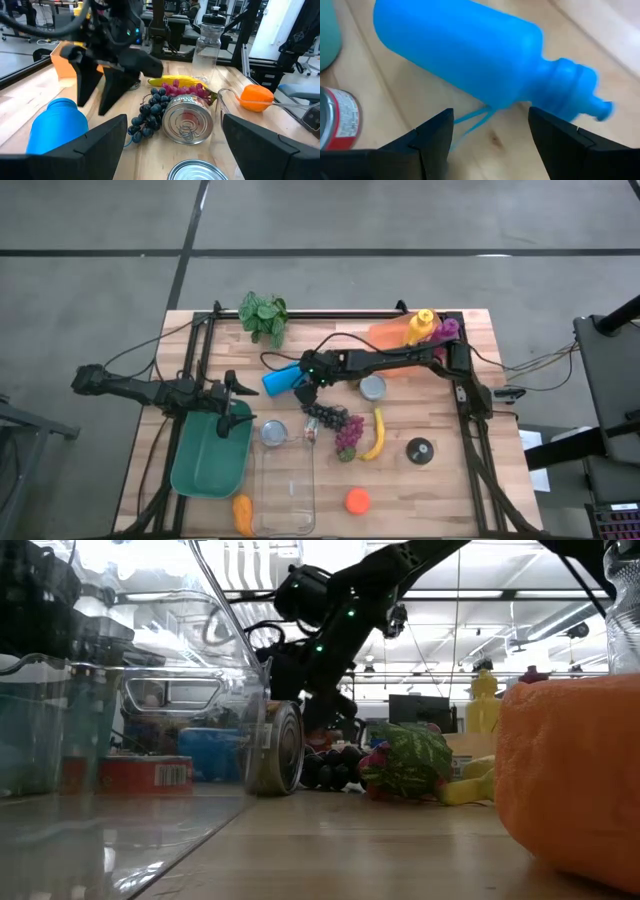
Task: Pick & Place Food Item
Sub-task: Put the blue tumbler into the orange bin
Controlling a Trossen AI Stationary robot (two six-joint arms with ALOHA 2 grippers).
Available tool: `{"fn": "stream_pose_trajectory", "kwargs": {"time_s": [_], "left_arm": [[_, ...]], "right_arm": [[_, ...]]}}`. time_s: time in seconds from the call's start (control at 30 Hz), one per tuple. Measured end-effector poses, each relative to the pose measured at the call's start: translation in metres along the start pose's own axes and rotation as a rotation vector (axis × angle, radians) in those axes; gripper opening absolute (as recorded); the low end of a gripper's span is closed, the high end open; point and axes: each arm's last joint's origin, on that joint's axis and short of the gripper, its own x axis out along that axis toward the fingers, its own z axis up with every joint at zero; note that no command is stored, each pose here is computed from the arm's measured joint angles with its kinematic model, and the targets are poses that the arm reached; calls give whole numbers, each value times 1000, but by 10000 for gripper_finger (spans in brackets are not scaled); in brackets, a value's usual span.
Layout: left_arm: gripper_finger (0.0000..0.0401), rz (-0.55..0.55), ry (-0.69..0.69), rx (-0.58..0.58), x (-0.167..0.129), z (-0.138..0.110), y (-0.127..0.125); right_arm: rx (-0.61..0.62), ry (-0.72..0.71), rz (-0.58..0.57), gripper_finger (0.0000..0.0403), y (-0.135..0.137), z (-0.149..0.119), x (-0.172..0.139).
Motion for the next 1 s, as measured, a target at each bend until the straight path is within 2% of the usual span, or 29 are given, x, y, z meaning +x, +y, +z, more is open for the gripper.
{"fn": "stream_pose_trajectory", "kwargs": {"time_s": [0.17,0.57,1.0], "left_arm": [[336,0,1,0,0,0,0],[336,0,1,0,0,0,0],[336,0,1,0,0,0,0]], "right_arm": [[35,32,-16,254,-1,-7,14],[84,0,-22,254,-5,-7,18],[56,-14,-75,254,1,-15,14]]}}
